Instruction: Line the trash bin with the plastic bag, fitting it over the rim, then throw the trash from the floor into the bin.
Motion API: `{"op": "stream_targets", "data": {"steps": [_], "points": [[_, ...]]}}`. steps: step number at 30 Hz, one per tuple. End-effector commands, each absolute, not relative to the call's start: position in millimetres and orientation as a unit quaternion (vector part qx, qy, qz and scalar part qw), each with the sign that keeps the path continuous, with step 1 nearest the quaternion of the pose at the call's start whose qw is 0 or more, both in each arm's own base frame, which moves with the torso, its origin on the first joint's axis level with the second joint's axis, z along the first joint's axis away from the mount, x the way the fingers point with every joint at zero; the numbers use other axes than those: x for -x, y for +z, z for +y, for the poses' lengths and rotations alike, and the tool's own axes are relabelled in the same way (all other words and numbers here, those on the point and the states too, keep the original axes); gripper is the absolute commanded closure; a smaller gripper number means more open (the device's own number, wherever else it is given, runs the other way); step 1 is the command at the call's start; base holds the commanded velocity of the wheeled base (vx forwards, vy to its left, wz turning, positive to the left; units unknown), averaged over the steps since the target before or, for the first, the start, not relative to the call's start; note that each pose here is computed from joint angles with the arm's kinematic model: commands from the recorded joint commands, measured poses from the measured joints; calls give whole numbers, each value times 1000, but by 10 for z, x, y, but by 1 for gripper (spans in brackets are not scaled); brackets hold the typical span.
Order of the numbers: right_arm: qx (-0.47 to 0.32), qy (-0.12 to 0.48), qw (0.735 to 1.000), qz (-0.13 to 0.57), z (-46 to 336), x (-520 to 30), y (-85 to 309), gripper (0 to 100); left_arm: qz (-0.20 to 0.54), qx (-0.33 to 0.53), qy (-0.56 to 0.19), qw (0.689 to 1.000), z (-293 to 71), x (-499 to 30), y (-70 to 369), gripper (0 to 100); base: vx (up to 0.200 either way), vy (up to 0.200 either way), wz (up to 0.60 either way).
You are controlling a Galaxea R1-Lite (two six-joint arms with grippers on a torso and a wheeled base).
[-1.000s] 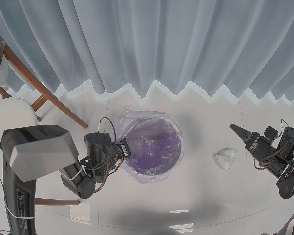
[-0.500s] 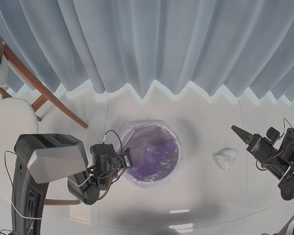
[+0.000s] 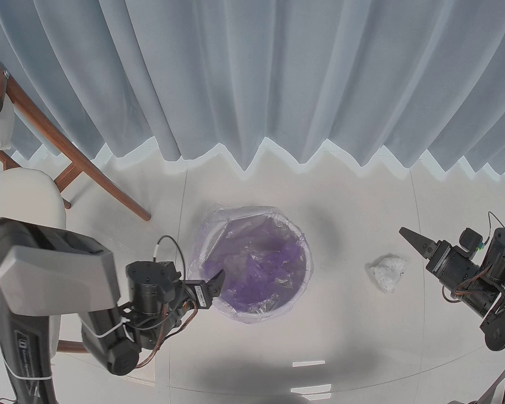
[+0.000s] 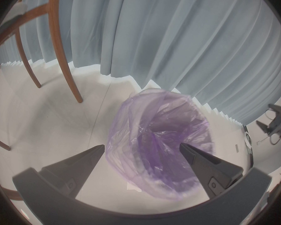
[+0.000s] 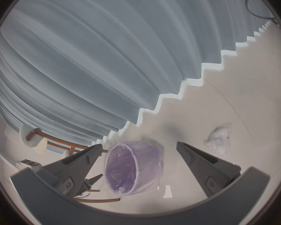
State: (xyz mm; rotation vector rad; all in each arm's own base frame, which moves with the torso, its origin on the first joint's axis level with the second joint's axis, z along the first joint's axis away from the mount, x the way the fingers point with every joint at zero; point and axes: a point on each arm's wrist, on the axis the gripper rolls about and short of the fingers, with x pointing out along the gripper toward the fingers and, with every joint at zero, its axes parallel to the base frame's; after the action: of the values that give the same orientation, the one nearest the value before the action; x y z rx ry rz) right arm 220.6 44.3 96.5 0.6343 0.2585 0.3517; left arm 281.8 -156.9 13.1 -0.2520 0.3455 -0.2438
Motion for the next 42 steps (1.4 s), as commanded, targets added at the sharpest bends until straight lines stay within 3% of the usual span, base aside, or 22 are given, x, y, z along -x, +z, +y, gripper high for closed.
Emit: {"op": "stream_targets", "data": {"steps": [1, 7, 12, 18, 26, 32, 42], "points": [[-304, 133, 931, 151, 303, -2254, 818, 0, 116, 150, -161, 969, -1195, -2084, 845, 0, 0, 0, 0], [-245, 46, 946, 206, -108, -2927, 445, 0, 71, 168, -222, 958, -976, -1506, 1221, 0, 0, 0, 0], [-219, 9, 934, 282, -358, -3558, 245, 0, 51, 165, -229, 958, -876, -1365, 1318, 0, 0, 0, 0], [-175, -7, 914, 366, -484, -4052, -36, 0, 29, 145, -230, 962, -840, -1343, 1375, 0, 0, 0, 0], [-110, 2, 914, 390, -549, -4393, -442, 0, 30, 128, -245, 961, -826, -1332, 1370, 0, 0, 0, 0], [-109, -5, 893, 437, -537, -4487, -516, 0, 36, 144, -232, 961, -770, -1341, 1369, 0, -33, 0, 0], [-106, 3, 887, 449, -489, -4748, -556, 0, 27, 149, -215, 965, -788, -1458, 1426, 0, -100, 0, 0]]}}
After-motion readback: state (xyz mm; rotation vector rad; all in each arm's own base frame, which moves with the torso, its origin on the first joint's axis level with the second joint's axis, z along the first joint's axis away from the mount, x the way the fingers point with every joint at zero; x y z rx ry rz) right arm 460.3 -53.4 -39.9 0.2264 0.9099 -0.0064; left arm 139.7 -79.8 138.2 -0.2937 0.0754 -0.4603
